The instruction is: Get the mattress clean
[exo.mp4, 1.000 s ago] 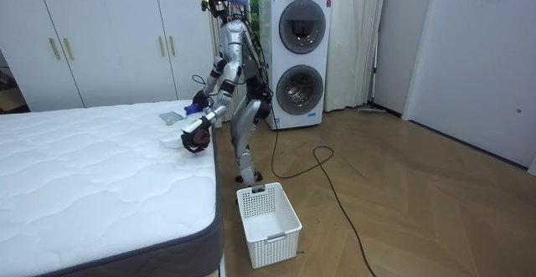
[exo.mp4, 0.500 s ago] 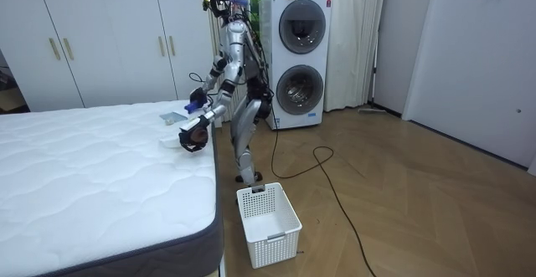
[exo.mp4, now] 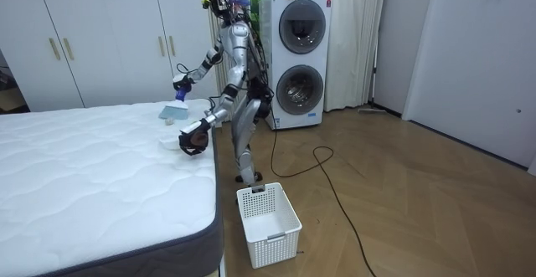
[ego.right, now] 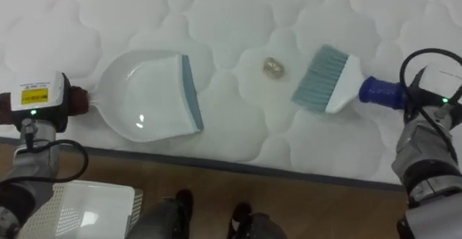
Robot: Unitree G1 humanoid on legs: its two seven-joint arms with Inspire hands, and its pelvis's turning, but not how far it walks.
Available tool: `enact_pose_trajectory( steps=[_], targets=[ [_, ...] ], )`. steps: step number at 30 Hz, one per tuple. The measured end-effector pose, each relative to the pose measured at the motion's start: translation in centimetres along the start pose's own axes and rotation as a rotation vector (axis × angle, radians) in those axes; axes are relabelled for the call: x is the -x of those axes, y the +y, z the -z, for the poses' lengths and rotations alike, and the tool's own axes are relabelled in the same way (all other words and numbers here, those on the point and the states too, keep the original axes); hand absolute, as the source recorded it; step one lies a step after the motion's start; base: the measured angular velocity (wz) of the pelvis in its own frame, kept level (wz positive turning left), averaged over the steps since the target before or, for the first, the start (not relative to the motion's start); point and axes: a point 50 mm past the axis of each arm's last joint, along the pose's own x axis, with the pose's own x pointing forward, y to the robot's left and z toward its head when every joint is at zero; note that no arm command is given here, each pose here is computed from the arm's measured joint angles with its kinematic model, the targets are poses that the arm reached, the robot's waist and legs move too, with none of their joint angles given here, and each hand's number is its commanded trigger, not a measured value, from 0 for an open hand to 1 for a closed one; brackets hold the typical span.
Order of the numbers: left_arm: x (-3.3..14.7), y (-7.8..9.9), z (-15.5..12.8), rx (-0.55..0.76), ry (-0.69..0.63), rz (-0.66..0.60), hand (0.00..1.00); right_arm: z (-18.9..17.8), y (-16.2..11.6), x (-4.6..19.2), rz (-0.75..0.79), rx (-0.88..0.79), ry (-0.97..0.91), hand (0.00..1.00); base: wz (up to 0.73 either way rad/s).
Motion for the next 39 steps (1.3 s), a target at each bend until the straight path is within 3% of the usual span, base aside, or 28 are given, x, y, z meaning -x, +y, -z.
enact_pose_trajectory(
  steps=[3,19,39],
  targets=[
    [-0.2,0.2,0.5,-0.023,0.001,-0.018,1.0,-0.7,-1.9,-0.9,0.066,0.06,-0.045,1.0,-0.04],
    [-1.0,1.1,1.0,-0.048,0.013,-0.028,1.0,-4.6,-5.4,-1.6,0.238,0.313,-0.257,1.0,0.0],
    [-1.5,1.8,0.8,-0.028,0.013,-0.039,1.0,-7.0,-6.6,-1.1,0.319,0.429,-0.351,1.0,0.01]
  ],
)
